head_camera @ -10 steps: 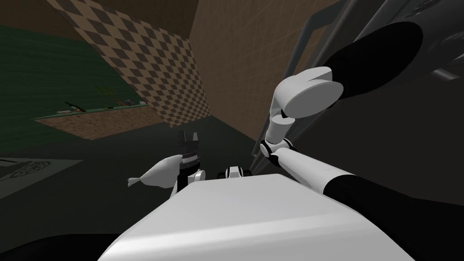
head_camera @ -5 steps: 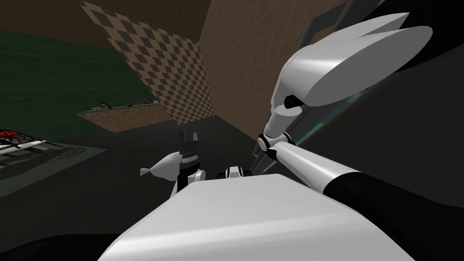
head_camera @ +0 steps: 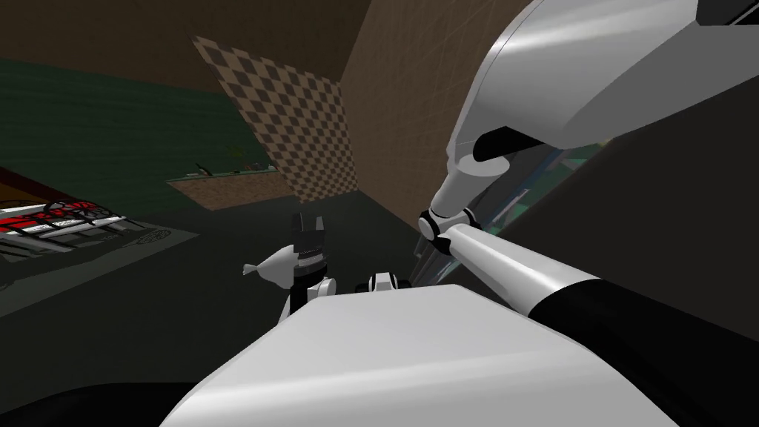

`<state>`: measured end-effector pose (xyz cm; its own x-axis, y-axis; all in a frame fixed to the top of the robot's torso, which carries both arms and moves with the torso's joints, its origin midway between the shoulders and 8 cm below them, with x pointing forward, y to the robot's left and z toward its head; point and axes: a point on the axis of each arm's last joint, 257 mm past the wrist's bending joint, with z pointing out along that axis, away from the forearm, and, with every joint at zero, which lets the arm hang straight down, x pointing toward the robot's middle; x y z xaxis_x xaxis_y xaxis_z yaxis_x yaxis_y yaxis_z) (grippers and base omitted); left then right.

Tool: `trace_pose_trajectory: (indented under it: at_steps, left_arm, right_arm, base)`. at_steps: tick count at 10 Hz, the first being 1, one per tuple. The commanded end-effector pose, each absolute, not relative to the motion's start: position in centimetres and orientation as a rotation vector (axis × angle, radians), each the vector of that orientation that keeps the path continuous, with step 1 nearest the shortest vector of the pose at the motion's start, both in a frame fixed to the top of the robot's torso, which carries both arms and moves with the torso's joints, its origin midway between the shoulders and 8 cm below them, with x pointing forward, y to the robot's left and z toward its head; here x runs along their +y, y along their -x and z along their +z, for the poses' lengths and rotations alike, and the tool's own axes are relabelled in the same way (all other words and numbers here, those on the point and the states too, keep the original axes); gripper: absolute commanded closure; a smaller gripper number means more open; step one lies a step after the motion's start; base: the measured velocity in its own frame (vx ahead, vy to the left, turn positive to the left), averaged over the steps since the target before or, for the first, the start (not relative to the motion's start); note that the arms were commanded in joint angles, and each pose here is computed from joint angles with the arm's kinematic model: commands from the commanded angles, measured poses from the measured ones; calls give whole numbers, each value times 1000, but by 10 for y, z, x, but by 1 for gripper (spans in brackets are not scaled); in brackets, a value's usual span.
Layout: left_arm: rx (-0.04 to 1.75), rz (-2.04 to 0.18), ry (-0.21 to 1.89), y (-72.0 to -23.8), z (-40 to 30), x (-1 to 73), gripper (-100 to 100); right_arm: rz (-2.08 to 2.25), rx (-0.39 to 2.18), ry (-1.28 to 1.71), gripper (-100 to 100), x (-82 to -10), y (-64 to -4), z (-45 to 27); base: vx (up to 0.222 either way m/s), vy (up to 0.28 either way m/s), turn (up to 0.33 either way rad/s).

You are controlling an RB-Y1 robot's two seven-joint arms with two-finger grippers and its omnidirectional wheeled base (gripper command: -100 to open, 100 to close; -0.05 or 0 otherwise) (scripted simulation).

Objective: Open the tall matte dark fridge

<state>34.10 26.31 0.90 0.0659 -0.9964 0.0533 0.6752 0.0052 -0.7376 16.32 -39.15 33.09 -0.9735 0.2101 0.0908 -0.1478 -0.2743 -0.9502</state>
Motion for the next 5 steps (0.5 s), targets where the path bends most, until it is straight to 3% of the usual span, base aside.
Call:
trace_pose_trajectory:
  at_steps: [1, 5]
  left_arm:
    - [584, -1432, 704, -341, 9, 263, 0]
    - [584, -1432, 704, -341, 9, 263, 0]
  right_arm:
    - [2387, -1776, 19, -100, -388, -172, 343]
    - [2436, -1844, -82, -100, -384, -184, 353]
  base:
    - [4, -18, 94]
    - [-3, -26, 119]
